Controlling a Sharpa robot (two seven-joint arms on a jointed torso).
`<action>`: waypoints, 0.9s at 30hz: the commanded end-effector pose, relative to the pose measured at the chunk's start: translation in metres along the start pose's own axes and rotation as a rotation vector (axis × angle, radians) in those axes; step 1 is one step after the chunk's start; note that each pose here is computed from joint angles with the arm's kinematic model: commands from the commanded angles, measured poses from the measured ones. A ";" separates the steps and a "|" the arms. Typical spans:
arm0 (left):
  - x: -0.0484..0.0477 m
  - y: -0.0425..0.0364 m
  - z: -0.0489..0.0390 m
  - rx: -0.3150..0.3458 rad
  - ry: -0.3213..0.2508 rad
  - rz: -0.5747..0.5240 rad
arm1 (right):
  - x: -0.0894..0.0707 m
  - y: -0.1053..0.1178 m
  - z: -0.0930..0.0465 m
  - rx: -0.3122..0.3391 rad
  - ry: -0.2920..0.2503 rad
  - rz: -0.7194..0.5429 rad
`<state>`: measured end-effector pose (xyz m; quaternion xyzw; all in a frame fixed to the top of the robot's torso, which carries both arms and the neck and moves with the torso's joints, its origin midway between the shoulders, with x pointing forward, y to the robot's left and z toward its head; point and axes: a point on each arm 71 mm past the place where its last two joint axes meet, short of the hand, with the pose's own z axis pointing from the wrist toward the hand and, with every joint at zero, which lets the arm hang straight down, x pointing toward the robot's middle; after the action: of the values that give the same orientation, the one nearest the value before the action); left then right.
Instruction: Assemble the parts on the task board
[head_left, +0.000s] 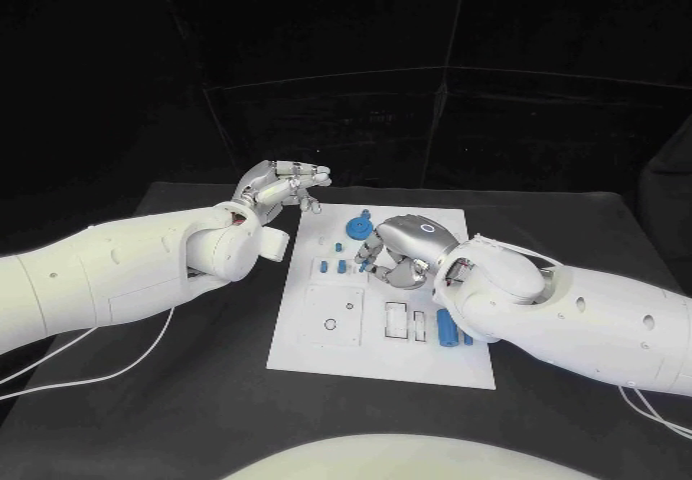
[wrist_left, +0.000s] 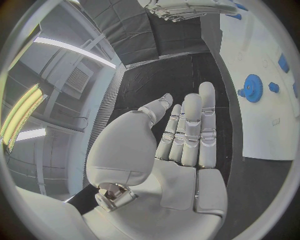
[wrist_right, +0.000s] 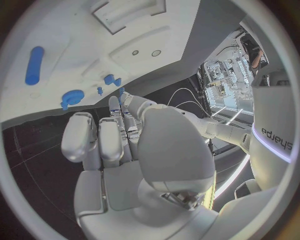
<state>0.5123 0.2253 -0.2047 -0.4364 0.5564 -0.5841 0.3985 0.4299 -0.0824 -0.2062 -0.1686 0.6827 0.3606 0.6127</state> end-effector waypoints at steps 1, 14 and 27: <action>0.0014 -0.0018 0.0012 0.010 0.005 -0.007 | 0.010 0.006 0.005 -0.041 0.043 -0.022; 0.0034 -0.0015 0.0024 0.009 0.010 -0.009 | 0.031 0.017 0.014 -0.061 0.138 -0.033; 0.0039 -0.0012 0.0031 0.007 0.012 -0.010 | 0.038 0.016 0.015 -0.050 0.195 -0.062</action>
<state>0.5137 0.2218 -0.2049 -0.4357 0.5568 -0.5854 0.3969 0.4224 -0.0535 -0.2354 -0.2233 0.7171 0.3525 0.5582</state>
